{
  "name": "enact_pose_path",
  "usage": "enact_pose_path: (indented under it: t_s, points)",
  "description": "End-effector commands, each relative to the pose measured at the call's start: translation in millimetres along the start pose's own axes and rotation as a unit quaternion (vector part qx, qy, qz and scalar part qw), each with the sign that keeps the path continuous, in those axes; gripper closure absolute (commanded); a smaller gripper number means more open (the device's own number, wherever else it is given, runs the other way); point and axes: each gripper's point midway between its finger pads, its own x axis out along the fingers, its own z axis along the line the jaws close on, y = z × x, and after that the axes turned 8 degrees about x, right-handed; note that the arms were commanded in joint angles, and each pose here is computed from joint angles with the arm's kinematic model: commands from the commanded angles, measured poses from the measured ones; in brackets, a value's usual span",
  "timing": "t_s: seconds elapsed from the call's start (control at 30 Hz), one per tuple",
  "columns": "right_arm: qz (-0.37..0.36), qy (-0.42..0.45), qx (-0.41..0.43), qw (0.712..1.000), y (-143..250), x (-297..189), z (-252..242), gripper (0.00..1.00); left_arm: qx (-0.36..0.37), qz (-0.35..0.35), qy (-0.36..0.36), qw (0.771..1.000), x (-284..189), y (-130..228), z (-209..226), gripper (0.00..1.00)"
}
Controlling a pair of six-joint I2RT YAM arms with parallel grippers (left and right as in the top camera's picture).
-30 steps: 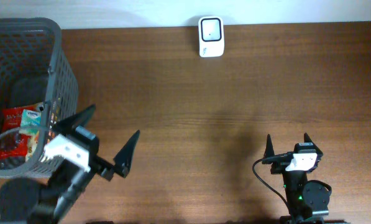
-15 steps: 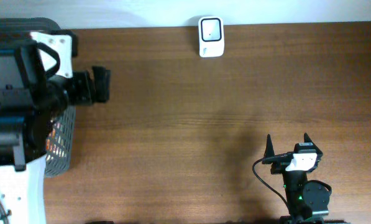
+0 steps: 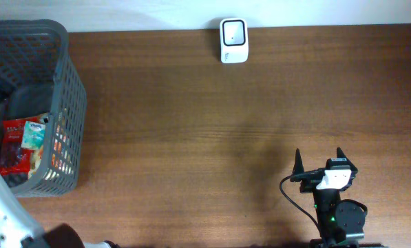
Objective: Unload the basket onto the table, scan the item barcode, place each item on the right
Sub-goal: 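Reach the left gripper into the grey basket and grasp the green-white pack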
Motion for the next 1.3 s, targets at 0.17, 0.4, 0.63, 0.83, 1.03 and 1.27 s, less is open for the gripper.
enact_pose_path:
  t_s: [0.17,0.4,0.63,0.83,1.03,1.27]
  points:
    - [0.0,0.008,-0.002,1.0,2,0,-3,0.02,-0.029,0.1,-0.075,0.992,90,23,18,0.01]
    - [0.0,0.009,-0.002,1.0,2,0,-4,0.02,-0.02,0.158,-0.076,0.984,143,44,15,0.06]
    - [0.0,0.008,-0.002,1.0,2,0,-3,0.02,0.042,0.208,-0.072,0.975,186,68,14,0.13]
    - [0.0,0.009,-0.002,1.0,2,0,-4,0.02,0.064,0.254,-0.076,0.962,213,93,18,0.28]
    - [0.0,0.008,-0.002,1.0,2,0,-3,0.02,0.067,0.274,-0.08,0.956,224,105,20,0.44]
    - [0.0,0.009,-0.002,1.0,2,0,-4,0.02,0.056,0.297,-0.045,0.952,216,112,8,1.0]
